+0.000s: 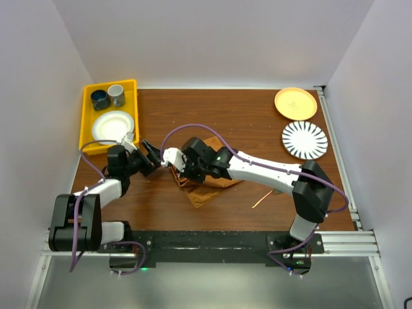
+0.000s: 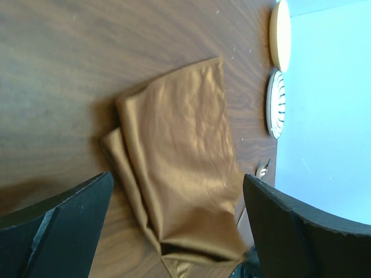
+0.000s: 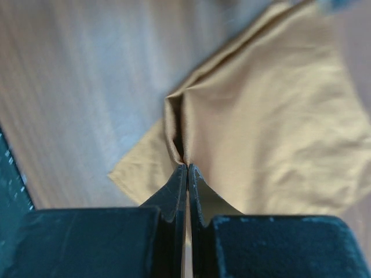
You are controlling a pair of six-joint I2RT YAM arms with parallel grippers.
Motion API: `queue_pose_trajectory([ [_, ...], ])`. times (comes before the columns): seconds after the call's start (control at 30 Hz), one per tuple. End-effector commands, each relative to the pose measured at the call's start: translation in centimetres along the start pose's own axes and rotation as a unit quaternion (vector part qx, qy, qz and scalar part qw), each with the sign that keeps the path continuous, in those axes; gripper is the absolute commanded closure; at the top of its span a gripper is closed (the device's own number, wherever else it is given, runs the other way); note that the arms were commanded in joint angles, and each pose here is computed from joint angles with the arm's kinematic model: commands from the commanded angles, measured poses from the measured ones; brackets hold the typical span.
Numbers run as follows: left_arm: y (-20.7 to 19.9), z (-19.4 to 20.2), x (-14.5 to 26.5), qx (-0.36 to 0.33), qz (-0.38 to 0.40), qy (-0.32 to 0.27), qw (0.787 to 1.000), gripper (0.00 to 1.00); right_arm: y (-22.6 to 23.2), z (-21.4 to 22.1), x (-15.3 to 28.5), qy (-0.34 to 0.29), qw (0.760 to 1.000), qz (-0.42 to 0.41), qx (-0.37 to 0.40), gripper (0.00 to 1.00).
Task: Fold the napkin into a case and place the utensils inside
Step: Smooth out the lower triangle-folded napkin at the center of the board.
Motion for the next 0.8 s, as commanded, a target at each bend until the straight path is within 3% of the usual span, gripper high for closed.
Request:
queue_pose_trajectory([
  [0.0,0.3,1.2,0.2,0.03,-0.001,0.014,0.999,0.0,-1.1,-2.6,2.9,-0.056,0.998,0.02,-0.014,1.0],
  [0.3,-0.9,2.2,-0.8,0.072,0.027,0.011,0.997,0.0,-1.0,-2.5,3.4,-0.056,0.998,0.007,-0.012,1.0],
  [0.77,-0.6,3.0,-1.7,0.084,-0.017,0.015,0.996,0.0,-1.1,-3.0,4.1,-0.063,0.998,0.011,-0.009,1.0],
])
Point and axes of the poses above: each gripper's point midway between its finger pads, its own x axis back along the fingers, its own y axis along the line the jaws close on, z = x × y, the point moved 10 cm from there along x, back along the fingers, and after that the axes turned 5 degrees about -x, right-handed, at the moved point
